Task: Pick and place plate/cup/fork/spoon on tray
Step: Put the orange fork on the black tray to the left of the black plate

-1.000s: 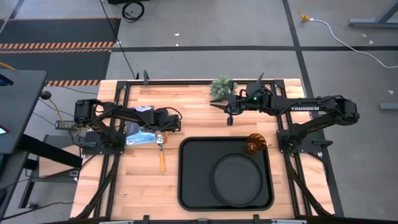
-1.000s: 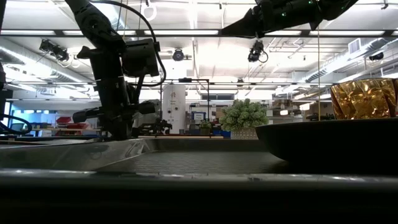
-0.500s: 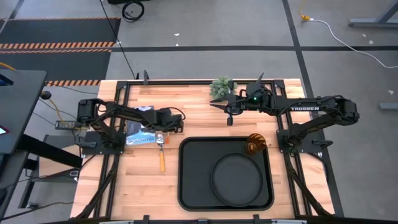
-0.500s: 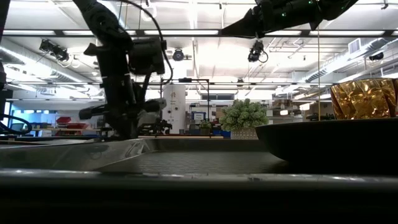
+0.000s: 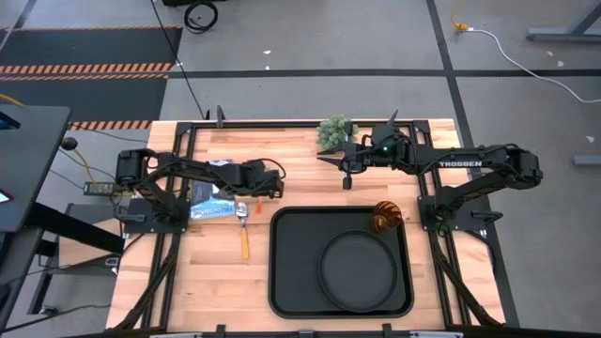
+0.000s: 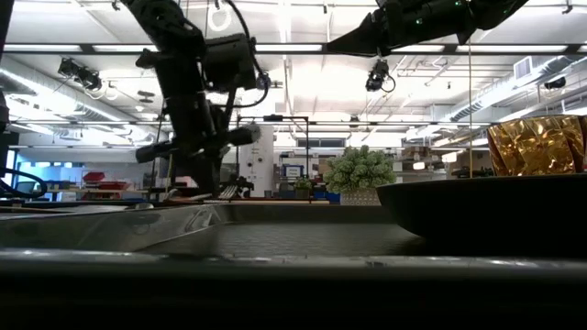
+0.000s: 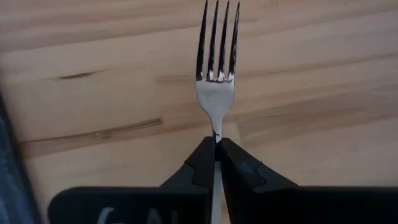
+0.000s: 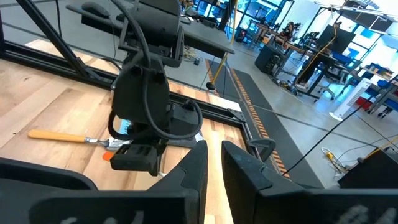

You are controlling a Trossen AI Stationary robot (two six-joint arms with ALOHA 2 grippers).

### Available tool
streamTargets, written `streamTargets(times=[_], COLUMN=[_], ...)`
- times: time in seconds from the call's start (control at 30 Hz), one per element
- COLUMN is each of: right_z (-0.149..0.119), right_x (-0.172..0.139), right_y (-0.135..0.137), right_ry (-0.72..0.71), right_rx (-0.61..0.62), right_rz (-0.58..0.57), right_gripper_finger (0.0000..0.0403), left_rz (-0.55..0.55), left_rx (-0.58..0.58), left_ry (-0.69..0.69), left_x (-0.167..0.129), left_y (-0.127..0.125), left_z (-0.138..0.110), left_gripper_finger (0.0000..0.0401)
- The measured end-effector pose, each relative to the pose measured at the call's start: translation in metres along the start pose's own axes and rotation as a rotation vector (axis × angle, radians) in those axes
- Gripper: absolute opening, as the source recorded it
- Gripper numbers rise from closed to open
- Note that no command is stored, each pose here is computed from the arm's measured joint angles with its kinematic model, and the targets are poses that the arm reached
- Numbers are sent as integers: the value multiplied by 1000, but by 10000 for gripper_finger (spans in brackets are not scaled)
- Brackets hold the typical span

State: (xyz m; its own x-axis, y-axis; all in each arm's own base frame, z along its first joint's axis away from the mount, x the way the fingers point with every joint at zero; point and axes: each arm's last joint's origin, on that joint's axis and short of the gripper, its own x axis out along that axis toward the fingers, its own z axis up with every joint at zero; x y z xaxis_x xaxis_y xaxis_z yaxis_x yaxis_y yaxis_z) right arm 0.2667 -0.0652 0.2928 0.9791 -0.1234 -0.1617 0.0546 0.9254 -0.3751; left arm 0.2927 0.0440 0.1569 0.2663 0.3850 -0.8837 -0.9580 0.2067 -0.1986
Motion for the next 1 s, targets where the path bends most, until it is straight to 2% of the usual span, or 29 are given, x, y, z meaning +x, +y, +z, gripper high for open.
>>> streamTargets(times=[0.3, 0.6, 1.0], right_z=[0, -1, -6], right_x=[0, 0, -3], right_y=[0, -1, -8], right_ry=[0, 5, 61], right_rx=[0, -1, 1], right_rz=[0, -4, -61], right_gripper_finger=[54, 54, 54], left_rz=[-104, -212, -240], left_rx=[16, 45, 79], left_ry=[-55, -85, -45], left_x=[-25, -48, -45], left_y=[-30, -62, -107], left_z=[-6, -28, -67], left_gripper_finger=[22, 22, 22])
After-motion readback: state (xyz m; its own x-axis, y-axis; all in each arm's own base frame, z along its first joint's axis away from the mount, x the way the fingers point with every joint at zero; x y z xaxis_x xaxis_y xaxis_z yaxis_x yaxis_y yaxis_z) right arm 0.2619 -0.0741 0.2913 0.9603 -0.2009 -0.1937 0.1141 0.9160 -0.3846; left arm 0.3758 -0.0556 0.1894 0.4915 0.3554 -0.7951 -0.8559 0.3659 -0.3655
